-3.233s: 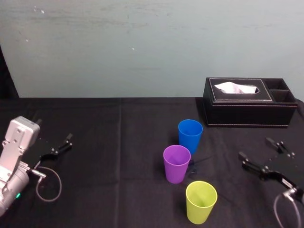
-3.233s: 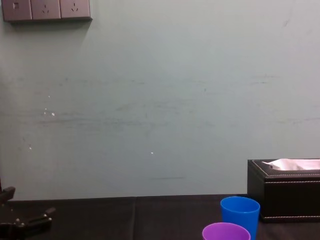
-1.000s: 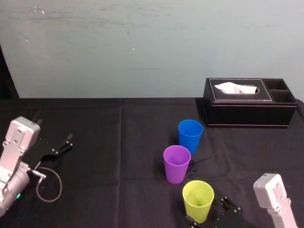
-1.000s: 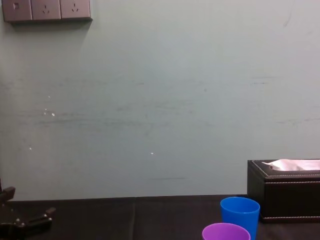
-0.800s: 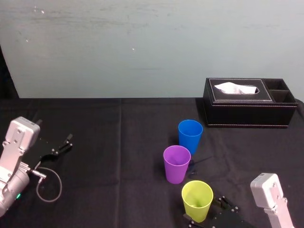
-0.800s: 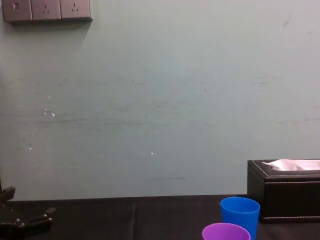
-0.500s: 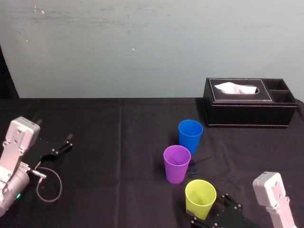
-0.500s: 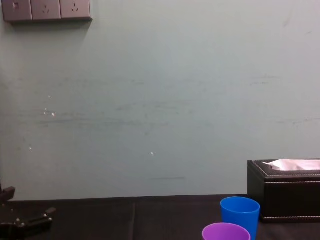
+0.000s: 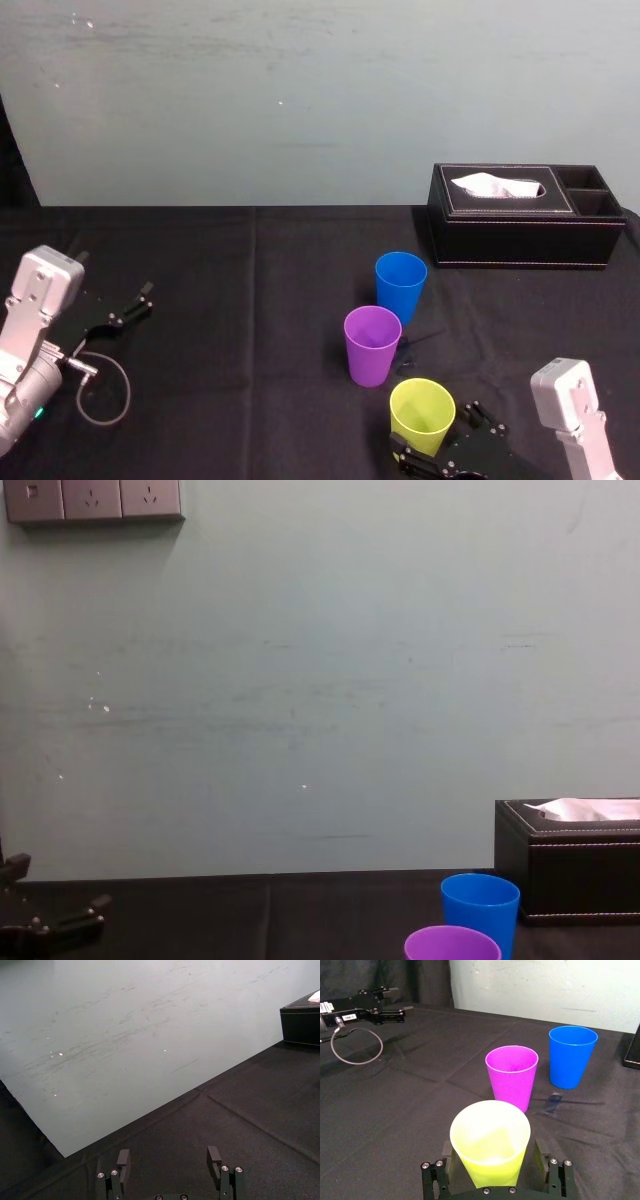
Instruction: Stack the three plastic cups sequentially using one hand.
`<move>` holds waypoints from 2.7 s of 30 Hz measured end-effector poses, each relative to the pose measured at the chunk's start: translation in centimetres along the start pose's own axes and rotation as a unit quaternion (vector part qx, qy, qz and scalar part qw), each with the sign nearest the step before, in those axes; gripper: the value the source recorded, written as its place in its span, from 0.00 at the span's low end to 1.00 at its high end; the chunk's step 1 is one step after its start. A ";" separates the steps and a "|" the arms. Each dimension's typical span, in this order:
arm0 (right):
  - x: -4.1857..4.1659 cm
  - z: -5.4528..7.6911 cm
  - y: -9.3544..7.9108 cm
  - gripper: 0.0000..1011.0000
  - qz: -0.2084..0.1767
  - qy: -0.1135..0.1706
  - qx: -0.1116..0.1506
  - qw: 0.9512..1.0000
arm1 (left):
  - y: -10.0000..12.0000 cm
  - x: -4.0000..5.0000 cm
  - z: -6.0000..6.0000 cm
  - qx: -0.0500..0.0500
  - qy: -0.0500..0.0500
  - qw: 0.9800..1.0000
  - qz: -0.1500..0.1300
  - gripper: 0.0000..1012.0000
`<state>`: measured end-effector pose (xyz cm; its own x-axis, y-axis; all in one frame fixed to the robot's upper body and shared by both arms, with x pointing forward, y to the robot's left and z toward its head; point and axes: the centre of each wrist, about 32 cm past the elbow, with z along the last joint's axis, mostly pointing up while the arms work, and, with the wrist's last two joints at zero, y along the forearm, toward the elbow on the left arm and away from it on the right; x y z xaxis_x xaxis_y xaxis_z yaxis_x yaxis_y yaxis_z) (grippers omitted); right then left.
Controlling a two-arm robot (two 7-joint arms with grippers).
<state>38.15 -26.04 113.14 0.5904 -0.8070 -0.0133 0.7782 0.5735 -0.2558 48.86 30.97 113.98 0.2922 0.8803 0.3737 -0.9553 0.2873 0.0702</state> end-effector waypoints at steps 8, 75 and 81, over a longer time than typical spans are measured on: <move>-0.17 -0.1 0.5 0.99 0.001 -0.004 0.003 1.000 | 0.0 0.00 0.0 0.000 0.000 1.000 0.000 0.99; 7.71 13.8 7.5 0.73 -0.003 0.001 0.038 0.999 | 0.0 0.00 0.0 0.000 0.000 1.000 0.000 0.99; 8.56 13.6 8.9 0.73 -0.009 0.005 0.034 0.999 | 0.0 0.00 0.0 0.000 0.000 1.000 0.000 0.99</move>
<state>53.03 -25.93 123.89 0.5744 -0.8183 -0.0197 0.8014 0.5671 -0.1905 48.86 30.97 113.98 0.2923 0.8803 0.3737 -0.9553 0.2873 0.0703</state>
